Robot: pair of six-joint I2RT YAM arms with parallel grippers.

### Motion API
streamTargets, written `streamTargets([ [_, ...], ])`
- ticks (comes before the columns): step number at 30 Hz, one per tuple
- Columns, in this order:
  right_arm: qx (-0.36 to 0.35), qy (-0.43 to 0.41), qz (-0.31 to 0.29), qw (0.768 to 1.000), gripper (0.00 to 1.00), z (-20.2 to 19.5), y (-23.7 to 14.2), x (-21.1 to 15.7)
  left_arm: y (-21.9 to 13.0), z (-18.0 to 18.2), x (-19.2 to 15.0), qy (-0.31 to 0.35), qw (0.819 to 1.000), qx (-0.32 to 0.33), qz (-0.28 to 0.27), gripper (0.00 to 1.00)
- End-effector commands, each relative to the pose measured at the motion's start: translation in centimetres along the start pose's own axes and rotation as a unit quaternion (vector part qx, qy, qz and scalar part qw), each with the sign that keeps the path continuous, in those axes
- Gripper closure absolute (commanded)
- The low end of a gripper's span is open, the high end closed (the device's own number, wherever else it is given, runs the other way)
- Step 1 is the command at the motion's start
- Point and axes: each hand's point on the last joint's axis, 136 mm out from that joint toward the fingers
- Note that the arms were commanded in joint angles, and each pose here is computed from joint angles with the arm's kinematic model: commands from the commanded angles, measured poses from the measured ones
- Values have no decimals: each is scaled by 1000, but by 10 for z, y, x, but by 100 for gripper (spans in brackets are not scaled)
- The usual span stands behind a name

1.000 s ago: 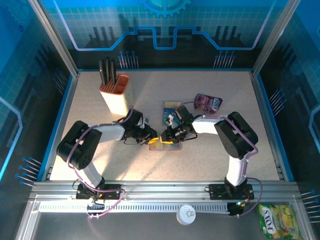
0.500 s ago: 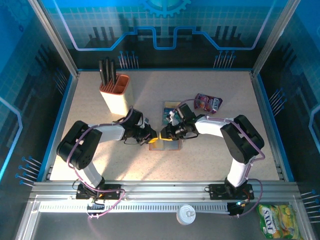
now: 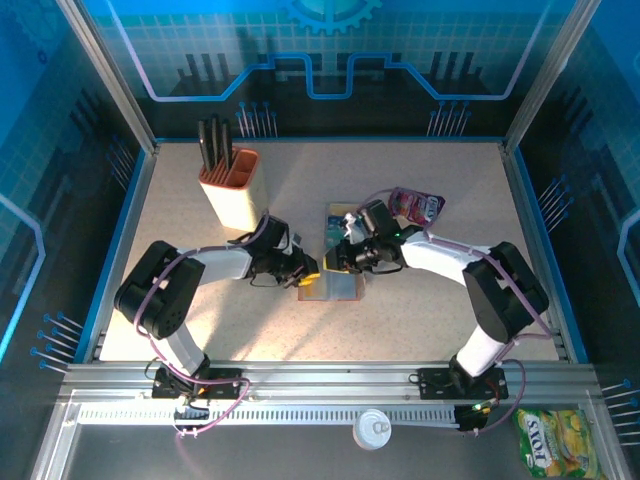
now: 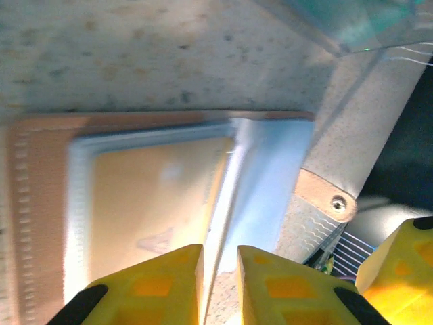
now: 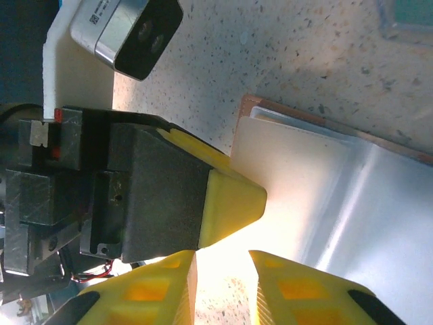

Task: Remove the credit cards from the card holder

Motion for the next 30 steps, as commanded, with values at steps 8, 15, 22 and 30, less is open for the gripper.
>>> streamTargets([
  [8, -16, -5, -43, 999, 72, -5, -40, 8, 21, -31, -6, 27, 999, -16, 37, 80],
  [15, -28, -7, -54, 998, 71, -8, -52, 7, 36, -45, -5, 38, 998, -21, 51, 73],
  [22, -39, -8, -63, 997, 69, -12, -61, 6, 46, -65, 1, 52, 996, -36, 57, 63],
  [30, -46, -5, -66, 997, 67, -11, -67, 3, 42, -69, 9, 61, 996, -29, 52, 63],
])
Point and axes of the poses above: each hand's point on the last joint's axis, 136 mm out from that joint toward the fingers, its own y axis out along the fingers, its own z axis along the line the jaws close on, x = y × z, and after that the axes turned 14 degrees about y, right-handed
